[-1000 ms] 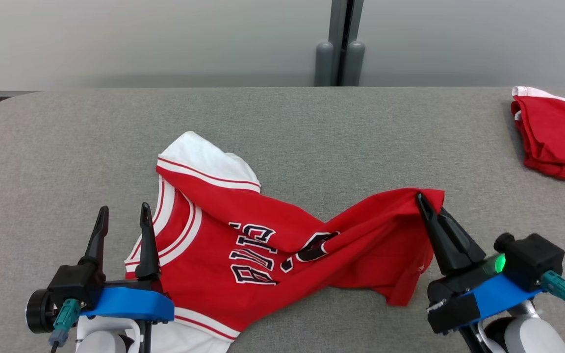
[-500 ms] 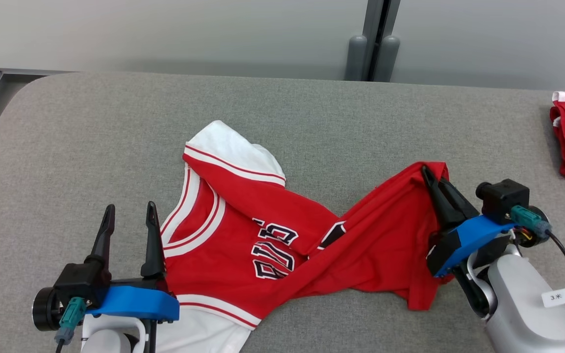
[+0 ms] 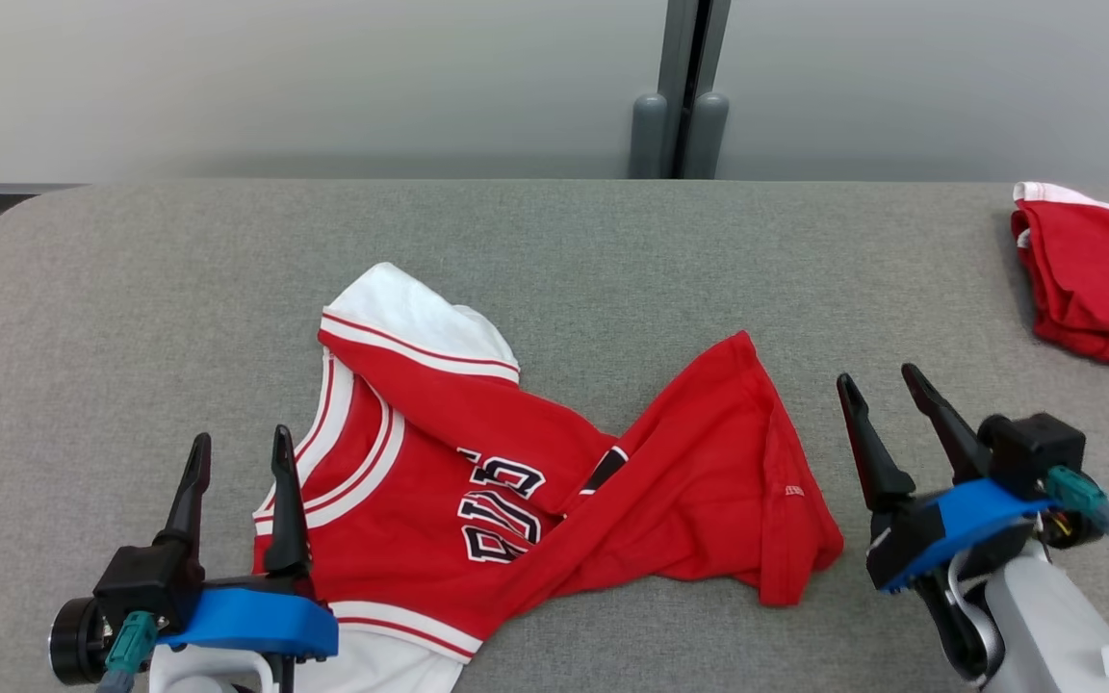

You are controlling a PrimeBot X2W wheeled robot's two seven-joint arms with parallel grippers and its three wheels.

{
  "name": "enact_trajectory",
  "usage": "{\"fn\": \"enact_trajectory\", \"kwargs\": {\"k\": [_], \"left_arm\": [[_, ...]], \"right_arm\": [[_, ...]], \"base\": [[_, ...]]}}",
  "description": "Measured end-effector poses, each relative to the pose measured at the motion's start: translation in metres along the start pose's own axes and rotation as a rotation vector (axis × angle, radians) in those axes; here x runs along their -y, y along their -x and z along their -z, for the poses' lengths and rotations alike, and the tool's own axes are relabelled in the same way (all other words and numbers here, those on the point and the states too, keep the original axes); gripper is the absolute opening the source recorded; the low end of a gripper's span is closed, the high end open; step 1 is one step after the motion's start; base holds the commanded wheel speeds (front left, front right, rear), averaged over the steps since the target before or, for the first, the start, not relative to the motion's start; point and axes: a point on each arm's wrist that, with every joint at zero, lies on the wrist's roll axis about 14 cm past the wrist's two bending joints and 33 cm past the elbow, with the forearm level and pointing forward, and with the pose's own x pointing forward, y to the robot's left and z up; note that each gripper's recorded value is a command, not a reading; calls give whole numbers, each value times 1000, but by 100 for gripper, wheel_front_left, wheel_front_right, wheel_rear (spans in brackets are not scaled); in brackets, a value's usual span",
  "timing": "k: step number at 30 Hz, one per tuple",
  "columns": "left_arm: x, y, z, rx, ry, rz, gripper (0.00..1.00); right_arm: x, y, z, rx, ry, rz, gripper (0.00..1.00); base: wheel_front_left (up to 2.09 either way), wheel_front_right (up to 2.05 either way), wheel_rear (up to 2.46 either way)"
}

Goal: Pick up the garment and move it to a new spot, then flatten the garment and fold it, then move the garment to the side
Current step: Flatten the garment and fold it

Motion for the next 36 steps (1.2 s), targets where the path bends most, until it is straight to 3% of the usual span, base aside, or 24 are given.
{"fn": "enact_trajectory", "kwargs": {"k": [7, 14, 28, 36], "left_arm": [[3, 2, 1, -2, -3, 17, 100], [3, 2, 3, -9, -11, 19, 100], [-1, 3, 4, -12, -16, 5, 100], [-2, 0, 7, -22, -11, -2, 100]], "right_arm": [[14, 47, 8, 17, -27, 67, 100], [5, 67, 17, 13, -31, 75, 100], [-24, 47, 16, -24, 37, -30, 100], [-40, 25, 36, -141, 106, -94, 100]], "base": [[0, 0, 0], [0, 0, 0], [0, 0, 0], [0, 0, 0]]}}
